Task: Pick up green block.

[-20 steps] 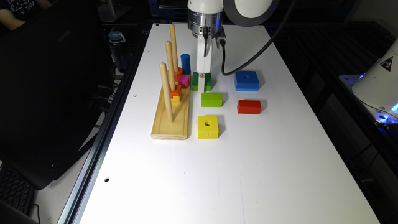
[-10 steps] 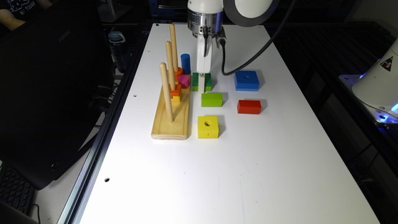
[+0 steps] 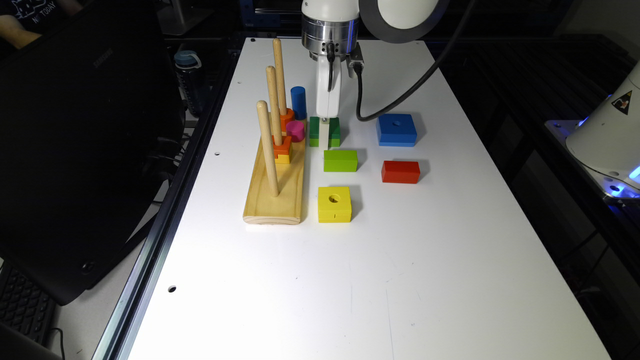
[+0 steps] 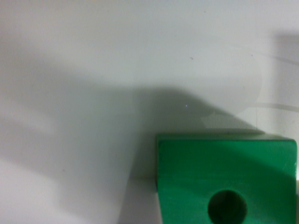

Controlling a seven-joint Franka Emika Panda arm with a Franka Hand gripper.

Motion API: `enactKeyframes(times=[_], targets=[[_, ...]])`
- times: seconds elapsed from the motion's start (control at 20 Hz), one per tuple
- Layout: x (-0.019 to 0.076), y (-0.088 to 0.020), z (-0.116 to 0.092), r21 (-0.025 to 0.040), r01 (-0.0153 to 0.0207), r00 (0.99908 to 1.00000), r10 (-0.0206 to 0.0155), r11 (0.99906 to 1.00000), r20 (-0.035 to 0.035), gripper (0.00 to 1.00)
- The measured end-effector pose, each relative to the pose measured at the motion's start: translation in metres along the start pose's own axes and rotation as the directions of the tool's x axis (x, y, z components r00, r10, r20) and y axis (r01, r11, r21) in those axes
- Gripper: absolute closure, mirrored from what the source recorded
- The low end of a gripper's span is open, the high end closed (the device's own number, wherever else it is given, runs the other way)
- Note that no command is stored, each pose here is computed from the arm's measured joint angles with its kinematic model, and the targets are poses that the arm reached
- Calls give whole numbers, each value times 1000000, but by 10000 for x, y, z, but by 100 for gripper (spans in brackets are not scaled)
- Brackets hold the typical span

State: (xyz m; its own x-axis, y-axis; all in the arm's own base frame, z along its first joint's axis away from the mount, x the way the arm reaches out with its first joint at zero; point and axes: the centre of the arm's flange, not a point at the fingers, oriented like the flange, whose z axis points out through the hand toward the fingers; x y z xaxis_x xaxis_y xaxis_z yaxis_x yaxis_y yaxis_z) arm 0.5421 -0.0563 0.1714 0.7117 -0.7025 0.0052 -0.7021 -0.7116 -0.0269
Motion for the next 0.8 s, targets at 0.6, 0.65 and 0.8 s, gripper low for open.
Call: enactKeyframes(times=[0.6,0.65,0.8], targets=[[0,0,0,15,3,1000000,-3,1000000,-4,100],[0,0,0,20,63,1000000,-63,1000000,0,100],[0,0,0,26,154,1000000,-154,1000000,6,100]])
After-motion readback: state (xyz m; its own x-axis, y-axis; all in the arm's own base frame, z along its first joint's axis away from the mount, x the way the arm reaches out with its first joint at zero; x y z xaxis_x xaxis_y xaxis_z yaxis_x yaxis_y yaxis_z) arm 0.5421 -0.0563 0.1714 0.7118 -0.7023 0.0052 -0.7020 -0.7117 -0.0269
